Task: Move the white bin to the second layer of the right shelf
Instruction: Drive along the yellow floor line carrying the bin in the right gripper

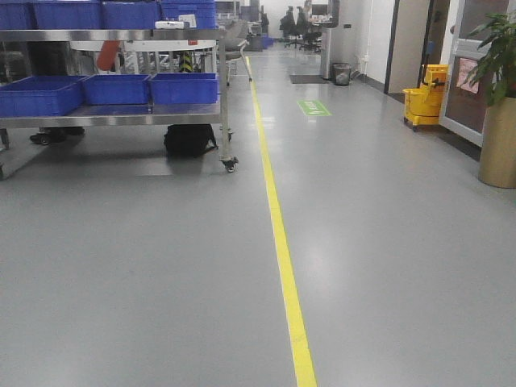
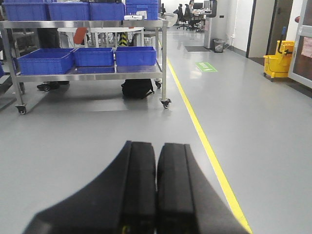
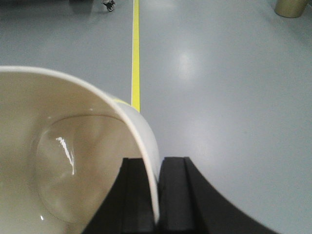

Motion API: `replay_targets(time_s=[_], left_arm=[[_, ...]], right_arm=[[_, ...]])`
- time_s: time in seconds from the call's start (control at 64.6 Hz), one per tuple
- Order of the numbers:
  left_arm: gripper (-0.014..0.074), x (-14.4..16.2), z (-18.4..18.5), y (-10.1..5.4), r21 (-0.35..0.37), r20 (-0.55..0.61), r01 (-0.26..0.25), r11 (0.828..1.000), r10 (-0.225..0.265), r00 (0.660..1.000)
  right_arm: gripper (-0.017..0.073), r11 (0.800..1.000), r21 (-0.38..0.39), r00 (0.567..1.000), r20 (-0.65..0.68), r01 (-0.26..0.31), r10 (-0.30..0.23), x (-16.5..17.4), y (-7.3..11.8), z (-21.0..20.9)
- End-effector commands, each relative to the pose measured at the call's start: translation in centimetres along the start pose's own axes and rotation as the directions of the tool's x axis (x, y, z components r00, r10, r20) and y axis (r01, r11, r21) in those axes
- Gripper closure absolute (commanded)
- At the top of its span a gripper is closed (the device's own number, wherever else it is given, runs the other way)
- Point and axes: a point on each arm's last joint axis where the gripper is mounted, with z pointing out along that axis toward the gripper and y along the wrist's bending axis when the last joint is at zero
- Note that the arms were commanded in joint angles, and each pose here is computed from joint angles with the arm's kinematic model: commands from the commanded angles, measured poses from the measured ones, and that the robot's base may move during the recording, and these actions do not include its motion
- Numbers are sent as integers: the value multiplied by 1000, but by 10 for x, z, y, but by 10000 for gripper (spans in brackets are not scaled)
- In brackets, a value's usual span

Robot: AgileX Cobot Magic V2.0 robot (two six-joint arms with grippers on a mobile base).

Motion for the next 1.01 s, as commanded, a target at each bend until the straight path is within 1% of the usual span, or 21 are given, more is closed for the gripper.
replay_targets(time_s=[0.0,0.99], left_arm=[[509,4,0,0,3,58,11,1000,-11,998],[509,4,0,0,3,58,11,1000,-11,998]], right_arm=[[511,1000,-10,993,121,3,-2,-17,2,-4],[511,1000,-10,993,121,3,-2,-17,2,-4]])
